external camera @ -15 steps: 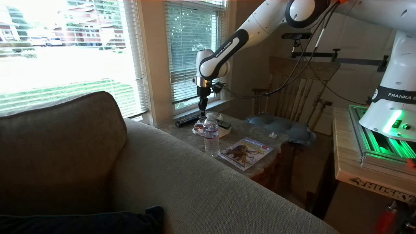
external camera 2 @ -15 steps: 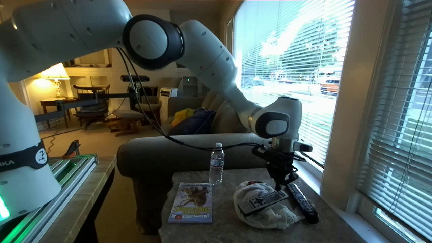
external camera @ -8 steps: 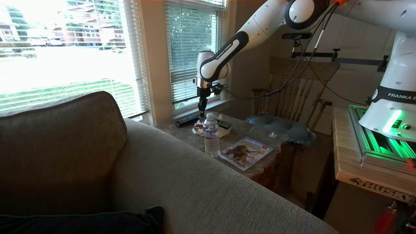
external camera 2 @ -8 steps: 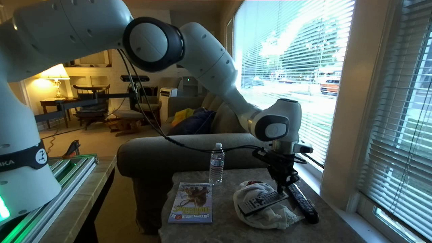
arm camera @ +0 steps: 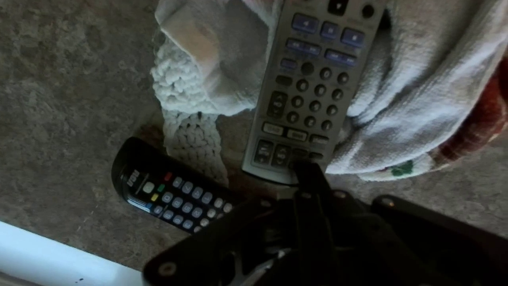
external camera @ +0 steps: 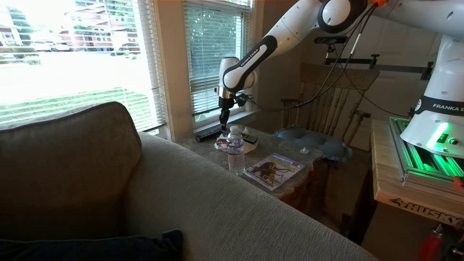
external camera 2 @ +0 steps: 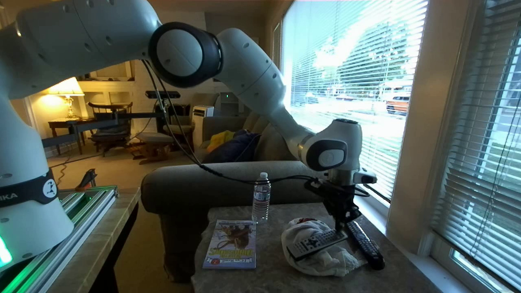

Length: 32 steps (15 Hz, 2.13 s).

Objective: Put the grey remote control on top of the white towel then press a button on the remote control.

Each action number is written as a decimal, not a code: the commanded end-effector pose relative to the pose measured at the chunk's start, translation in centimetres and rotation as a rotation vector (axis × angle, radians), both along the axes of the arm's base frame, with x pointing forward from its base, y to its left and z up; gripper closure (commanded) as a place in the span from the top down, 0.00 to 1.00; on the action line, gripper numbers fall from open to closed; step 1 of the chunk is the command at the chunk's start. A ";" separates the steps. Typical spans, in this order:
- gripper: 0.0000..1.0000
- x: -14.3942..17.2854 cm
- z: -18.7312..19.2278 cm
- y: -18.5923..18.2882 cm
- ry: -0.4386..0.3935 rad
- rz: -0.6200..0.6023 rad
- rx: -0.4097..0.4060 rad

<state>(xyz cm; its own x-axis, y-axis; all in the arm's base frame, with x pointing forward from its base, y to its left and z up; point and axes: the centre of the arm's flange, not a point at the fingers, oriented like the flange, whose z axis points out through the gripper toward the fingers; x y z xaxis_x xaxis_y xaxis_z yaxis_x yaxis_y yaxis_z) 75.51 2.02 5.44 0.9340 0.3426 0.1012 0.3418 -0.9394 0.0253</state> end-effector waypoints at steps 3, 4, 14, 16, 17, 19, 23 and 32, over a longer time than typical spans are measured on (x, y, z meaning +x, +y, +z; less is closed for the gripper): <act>0.00 0.3 -0.4 0.4 -0.011 -0.005 0.000; 0.00 0.3 -0.4 0.4 -0.010 -0.005 0.000; 0.00 -0.1 -1.4 0.0 0.006 -0.013 0.003; 0.00 -0.2 -1.8 -0.2 0.011 -0.015 0.005; 0.00 -0.3 -2.0 -0.2 0.012 -0.016 0.005; 0.00 -0.3 -2.3 -0.4 0.016 -0.018 0.006; 0.00 -0.3 -2.6 -0.7 0.020 -0.021 0.006; 0.00 -0.2 -2.9 -1.2 0.023 -0.029 0.013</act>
<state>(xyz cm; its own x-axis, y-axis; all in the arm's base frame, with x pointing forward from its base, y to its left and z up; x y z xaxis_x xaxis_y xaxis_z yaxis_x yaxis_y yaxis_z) 74.78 0.72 3.40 0.9437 0.3210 0.0802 0.3216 -0.9469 0.0052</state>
